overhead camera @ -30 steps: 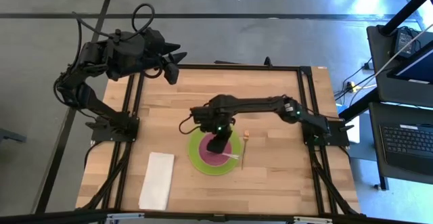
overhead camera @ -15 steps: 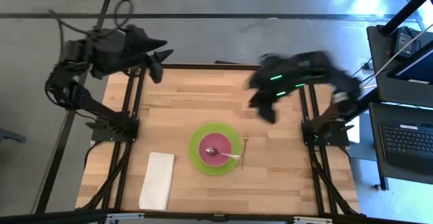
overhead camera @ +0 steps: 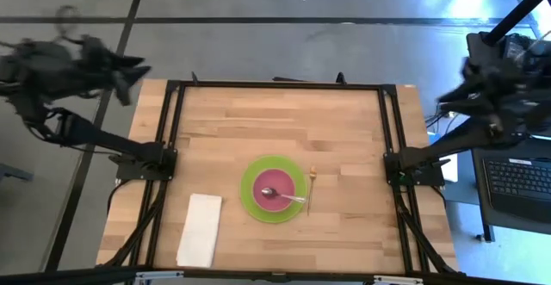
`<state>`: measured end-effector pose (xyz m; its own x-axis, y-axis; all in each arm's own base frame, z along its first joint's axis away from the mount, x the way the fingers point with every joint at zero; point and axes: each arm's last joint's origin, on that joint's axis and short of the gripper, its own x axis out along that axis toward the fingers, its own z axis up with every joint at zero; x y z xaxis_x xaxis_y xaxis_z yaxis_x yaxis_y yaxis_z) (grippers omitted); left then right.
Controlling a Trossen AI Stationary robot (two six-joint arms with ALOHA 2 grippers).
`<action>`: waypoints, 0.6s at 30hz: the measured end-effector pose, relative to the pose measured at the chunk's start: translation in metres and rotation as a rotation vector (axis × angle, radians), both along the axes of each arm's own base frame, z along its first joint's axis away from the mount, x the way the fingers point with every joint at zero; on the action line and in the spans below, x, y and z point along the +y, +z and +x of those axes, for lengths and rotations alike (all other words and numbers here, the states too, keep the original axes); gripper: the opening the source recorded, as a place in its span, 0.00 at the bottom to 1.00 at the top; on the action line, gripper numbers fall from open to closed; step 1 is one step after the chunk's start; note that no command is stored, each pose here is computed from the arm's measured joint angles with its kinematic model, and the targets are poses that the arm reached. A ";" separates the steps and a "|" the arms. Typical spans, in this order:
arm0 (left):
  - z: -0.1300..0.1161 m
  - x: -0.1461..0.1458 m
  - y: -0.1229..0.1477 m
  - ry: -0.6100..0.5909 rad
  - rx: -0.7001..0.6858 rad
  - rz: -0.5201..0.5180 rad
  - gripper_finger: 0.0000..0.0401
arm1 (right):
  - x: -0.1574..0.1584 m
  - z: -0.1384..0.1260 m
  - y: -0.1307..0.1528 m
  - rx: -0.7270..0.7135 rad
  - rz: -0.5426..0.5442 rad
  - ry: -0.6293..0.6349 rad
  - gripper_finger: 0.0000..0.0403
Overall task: Set table place
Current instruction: Return to Home Position
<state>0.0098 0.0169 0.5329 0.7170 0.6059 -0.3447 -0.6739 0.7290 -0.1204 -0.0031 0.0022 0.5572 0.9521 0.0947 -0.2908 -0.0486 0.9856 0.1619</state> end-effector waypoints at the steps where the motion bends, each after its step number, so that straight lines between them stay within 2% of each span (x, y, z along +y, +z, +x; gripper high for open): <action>1: -0.010 0.000 -0.001 0.006 -0.033 0.014 0.39 | 0.000 -0.014 -0.002 -0.028 -0.018 0.002 0.19; 6: -0.050 0.000 -0.018 0.123 -0.087 0.048 0.39 | -0.003 -0.065 -0.019 -0.126 -0.088 -0.049 0.19; 11: -0.079 -0.001 -0.051 0.190 -0.144 -0.006 0.39 | -0.003 -0.079 -0.047 -0.112 -0.060 -0.056 0.19; 15: -0.071 -0.001 -0.086 0.182 -0.165 -0.073 0.39 | -0.003 -0.074 -0.073 -0.128 -0.055 -0.051 0.19; 18: -0.050 -0.003 -0.109 0.058 -0.238 -0.101 0.39 | -0.001 -0.059 -0.090 -0.203 -0.045 -0.004 0.19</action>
